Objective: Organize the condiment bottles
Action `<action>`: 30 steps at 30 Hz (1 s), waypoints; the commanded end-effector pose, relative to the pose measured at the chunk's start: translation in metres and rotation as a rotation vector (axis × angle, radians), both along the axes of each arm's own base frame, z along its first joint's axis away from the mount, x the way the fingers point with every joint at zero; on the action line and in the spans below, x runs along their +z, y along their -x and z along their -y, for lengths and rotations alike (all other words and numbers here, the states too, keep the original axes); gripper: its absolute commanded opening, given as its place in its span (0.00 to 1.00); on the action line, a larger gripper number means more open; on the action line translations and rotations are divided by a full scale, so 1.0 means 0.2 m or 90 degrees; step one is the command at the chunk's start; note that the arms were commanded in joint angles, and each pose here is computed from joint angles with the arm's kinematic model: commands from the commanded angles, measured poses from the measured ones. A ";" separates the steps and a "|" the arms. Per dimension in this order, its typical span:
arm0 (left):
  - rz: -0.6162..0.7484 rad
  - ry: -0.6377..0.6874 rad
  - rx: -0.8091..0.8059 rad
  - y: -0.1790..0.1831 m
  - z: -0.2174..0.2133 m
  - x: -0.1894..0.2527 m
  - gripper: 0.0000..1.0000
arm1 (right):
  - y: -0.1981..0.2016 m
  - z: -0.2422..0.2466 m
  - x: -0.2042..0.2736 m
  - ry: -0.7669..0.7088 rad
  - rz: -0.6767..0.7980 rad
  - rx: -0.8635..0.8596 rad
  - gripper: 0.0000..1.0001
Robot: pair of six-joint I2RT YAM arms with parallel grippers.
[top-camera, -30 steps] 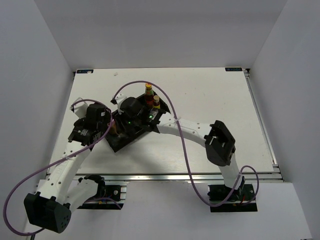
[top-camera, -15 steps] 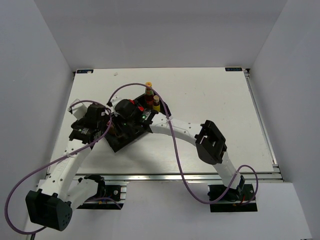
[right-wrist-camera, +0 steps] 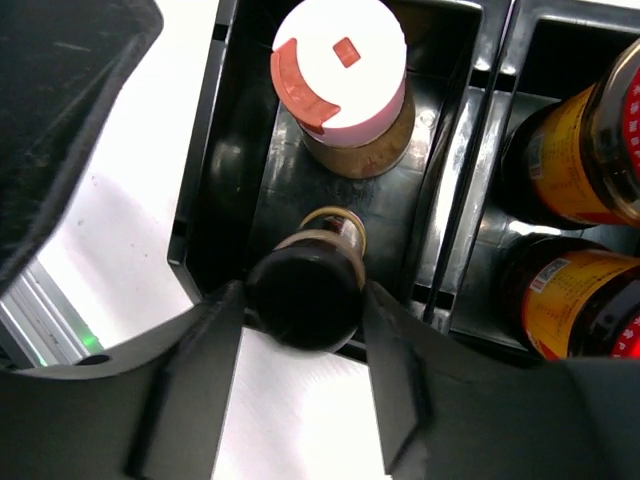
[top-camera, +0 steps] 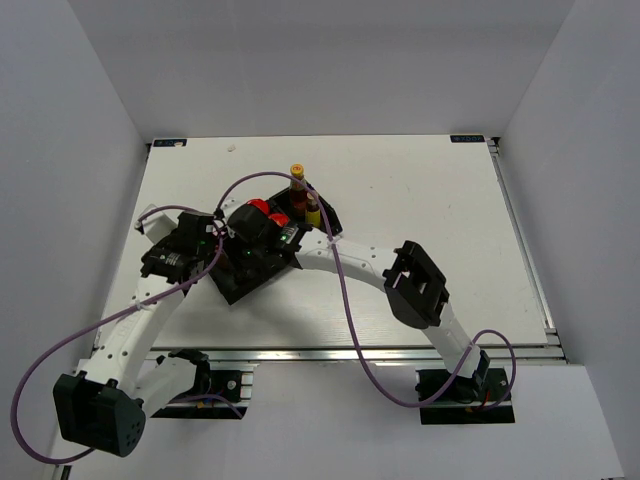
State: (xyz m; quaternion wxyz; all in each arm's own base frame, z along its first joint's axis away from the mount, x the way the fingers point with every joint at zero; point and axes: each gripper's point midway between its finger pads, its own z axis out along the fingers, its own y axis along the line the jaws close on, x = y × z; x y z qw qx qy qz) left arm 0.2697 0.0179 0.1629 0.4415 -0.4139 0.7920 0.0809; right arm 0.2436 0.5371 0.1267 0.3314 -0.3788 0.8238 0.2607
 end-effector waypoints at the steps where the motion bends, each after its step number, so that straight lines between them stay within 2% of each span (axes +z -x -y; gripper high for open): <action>1: 0.051 0.037 -0.001 -0.04 0.05 0.10 0.98 | -0.02 0.01 -0.04 0.014 0.003 -0.016 0.59; 3: 0.052 0.038 -0.001 -0.04 0.05 0.10 0.98 | -0.02 0.00 -0.03 0.011 0.002 -0.012 0.65; 12: 0.058 0.033 0.007 -0.04 0.04 0.12 0.98 | -0.02 -0.01 0.16 -0.036 0.029 -0.005 0.80; 13: 0.058 0.032 0.007 -0.04 0.04 0.13 0.98 | -0.02 0.00 0.18 -0.038 0.033 -0.001 0.88; 15: 0.058 0.031 0.005 -0.04 0.04 0.14 0.98 | -0.02 0.03 0.29 -0.066 0.049 -0.006 0.89; 16: 0.062 0.030 0.006 -0.04 0.03 0.15 0.98 | 0.00 0.06 0.27 -0.060 0.048 -0.006 0.89; 17: 0.064 0.029 0.007 -0.04 0.03 0.16 0.98 | 0.00 0.10 0.38 -0.083 0.066 -0.016 0.89; 19: 0.066 0.027 0.004 -0.03 0.03 0.17 0.98 | -0.03 0.18 0.44 -0.102 0.081 -0.058 0.89; 22: 0.076 0.024 -0.002 -0.03 0.02 0.20 0.98 | -0.09 0.43 0.50 -0.117 0.084 -0.142 0.89; 25: 0.091 0.026 0.002 -0.01 0.01 0.23 0.98 | -0.16 0.78 0.49 -0.125 0.080 -0.248 0.89; 26: 0.098 0.029 0.009 0.00 0.01 0.24 0.98 | -0.18 0.93 0.61 -0.161 0.108 -0.303 0.89; 27: 0.107 0.031 0.012 0.02 0.00 0.26 0.98 | -0.19 1.10 0.44 -0.123 0.097 -0.357 0.89; 29: 0.118 0.032 0.017 0.03 -0.01 0.27 0.98 | -0.20 1.38 0.49 -0.131 0.147 -0.458 0.89; 30: 0.126 0.034 0.018 0.04 -0.01 0.27 0.98 | -0.18 1.51 0.37 -0.099 0.144 -0.505 0.89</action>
